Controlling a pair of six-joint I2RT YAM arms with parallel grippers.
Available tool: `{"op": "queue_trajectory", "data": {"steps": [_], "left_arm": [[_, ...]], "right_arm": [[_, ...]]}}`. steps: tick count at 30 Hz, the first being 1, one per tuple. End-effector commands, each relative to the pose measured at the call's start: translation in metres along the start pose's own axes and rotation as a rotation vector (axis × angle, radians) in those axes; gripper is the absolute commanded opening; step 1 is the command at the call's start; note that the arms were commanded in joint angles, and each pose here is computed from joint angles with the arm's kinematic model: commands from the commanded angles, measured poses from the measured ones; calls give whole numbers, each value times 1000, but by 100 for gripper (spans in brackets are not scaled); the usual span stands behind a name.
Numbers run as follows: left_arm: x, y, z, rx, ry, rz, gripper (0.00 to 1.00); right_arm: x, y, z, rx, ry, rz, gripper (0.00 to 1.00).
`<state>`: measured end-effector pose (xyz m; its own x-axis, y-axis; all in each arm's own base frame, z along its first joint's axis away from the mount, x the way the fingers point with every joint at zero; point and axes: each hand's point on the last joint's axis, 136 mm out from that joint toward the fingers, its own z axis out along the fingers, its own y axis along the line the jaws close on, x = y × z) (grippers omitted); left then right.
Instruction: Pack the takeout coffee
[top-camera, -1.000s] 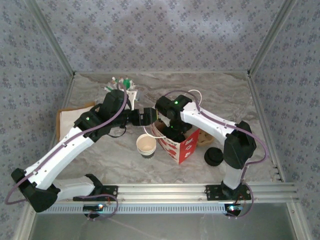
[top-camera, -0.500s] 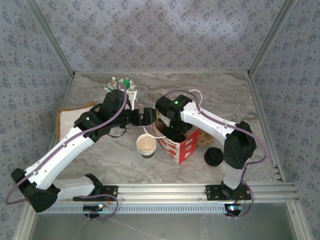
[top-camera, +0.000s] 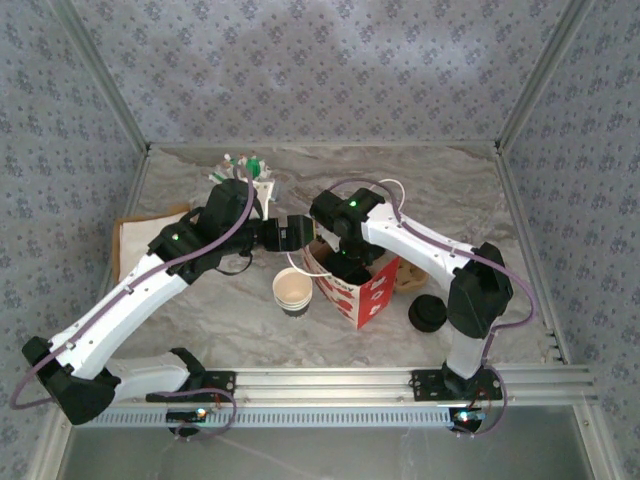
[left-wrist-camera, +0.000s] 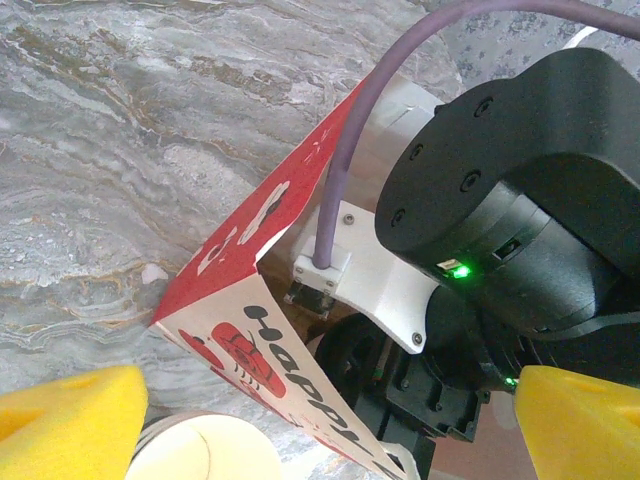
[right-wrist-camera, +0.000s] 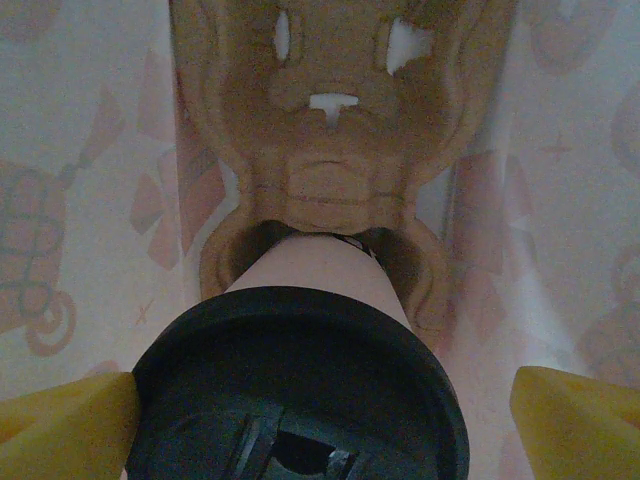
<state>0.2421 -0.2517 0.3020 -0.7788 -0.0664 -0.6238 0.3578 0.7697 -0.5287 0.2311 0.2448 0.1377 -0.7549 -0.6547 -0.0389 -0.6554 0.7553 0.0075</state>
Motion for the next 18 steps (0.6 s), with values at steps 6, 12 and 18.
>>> {"op": "queue_trajectory", "data": {"steps": [6,12,18], "left_arm": [[-16,-14,-9,33,-44,23,95],[-15,-14,-8,31,-42,24,95],[-15,-14,-8,33,-42,24,95]], "right_arm": [[2,1,-13,3,-18,14,97],[2,1,-11,2,-16,15,97],[2,1,-11,1,-16,15,97]]}}
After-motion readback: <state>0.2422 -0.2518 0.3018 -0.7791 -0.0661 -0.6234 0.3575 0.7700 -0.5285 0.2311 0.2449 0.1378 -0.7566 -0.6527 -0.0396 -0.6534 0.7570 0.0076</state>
